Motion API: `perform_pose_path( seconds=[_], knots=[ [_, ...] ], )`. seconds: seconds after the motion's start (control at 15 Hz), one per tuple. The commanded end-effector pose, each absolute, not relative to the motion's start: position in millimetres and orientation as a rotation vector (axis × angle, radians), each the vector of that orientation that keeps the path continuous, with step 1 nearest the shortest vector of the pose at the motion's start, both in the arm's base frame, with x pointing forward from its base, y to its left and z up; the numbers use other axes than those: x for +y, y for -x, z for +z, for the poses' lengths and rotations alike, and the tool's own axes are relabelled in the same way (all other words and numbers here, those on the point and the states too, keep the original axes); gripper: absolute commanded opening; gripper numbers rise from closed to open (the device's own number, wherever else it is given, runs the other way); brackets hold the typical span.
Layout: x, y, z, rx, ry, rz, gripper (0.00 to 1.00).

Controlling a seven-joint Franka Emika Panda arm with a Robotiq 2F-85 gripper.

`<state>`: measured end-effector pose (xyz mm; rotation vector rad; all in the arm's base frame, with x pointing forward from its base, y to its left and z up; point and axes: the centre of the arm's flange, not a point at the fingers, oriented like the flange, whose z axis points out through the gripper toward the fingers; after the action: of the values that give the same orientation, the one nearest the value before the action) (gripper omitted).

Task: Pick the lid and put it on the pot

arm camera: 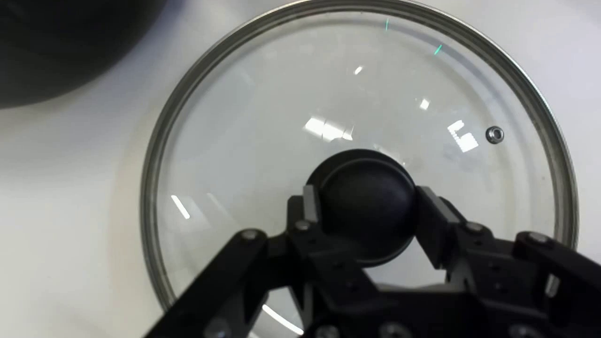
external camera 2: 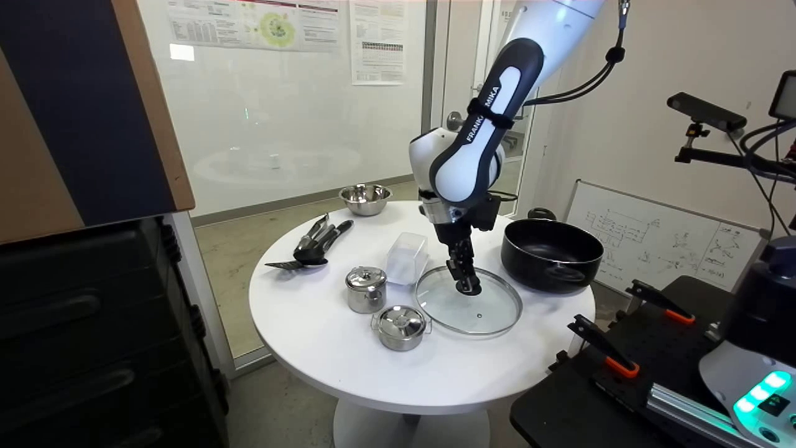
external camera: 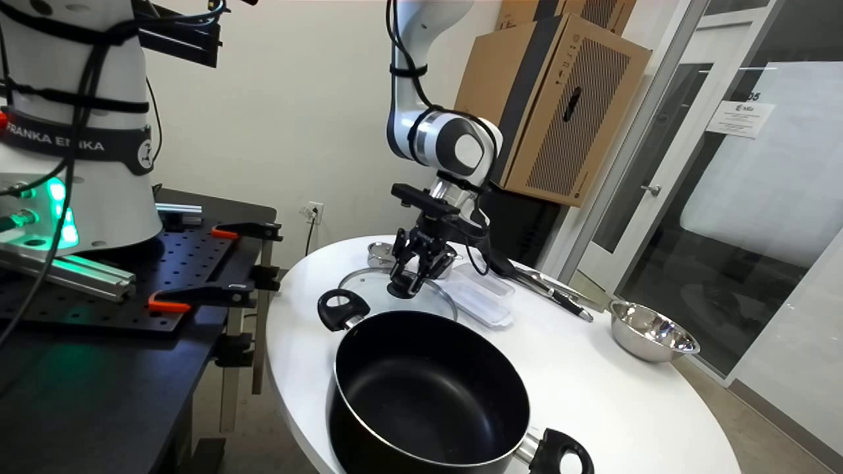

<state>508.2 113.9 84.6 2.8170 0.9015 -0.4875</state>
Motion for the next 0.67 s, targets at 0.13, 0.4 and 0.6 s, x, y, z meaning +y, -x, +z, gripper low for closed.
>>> perform_pose_path(
  seconds=[0.13,0.4,0.6],
  knots=[
    [120.2,-494.6,128.9,0.986,-2.819,-0.432,0.26],
    [117.4,-491.3,153.2,0.990,-2.820,-0.387,0.26],
    [107.9,-490.3,177.0,0.966,-2.835,-0.340,0.26]
  ],
)
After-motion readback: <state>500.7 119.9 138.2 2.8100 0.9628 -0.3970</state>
